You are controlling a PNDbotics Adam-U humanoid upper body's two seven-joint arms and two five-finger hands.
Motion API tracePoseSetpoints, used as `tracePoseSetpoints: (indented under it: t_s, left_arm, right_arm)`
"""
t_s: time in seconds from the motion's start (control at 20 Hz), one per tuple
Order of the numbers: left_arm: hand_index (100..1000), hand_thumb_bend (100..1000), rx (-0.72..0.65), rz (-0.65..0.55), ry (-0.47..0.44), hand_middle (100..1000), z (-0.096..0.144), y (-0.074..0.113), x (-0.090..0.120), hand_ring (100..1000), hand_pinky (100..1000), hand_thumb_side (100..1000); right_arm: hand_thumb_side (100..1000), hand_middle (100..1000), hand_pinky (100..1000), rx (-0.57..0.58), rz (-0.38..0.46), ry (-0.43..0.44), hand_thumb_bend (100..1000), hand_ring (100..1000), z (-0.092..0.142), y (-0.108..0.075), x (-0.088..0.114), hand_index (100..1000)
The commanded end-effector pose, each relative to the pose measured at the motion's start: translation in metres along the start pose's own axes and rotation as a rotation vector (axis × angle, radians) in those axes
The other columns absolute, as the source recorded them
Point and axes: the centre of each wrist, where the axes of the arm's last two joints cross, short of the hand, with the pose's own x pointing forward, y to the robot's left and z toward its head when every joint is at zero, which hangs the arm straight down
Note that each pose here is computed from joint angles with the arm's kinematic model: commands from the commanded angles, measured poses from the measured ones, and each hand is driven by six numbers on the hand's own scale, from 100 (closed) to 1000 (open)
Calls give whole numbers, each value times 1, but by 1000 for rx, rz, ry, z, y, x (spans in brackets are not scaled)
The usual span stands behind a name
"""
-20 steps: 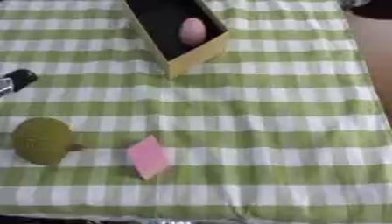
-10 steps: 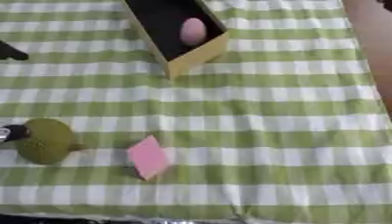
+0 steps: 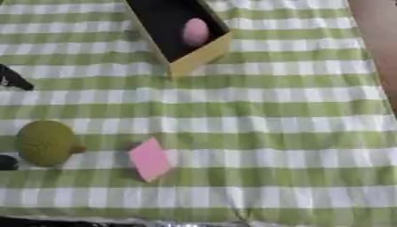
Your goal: Pick up objects on the table and place them in the box.
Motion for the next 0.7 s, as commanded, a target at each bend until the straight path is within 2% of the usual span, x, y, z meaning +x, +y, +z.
tracePoseSetpoints:
  t_s: [0.05,0.35,0.7]
  left_arm:
    - [909,736,-41,-48,35,828,5,6,1,859,927,369]
    - [904,703,-126,-8,61,821,-1,-5,1,857,921,317]
    - [903,636,-163,44,138,821,-16,-18,-18,855,917,240]
  right_arm:
    - [359,758,892,-34,14,-11,100,837,-3,-9,2,874]
    - [386,755,892,-45,-1,7,100,834,-2,-7,2,874]
    - [415,752,892,-58,-18,44,100,832,3,-4,0,873]
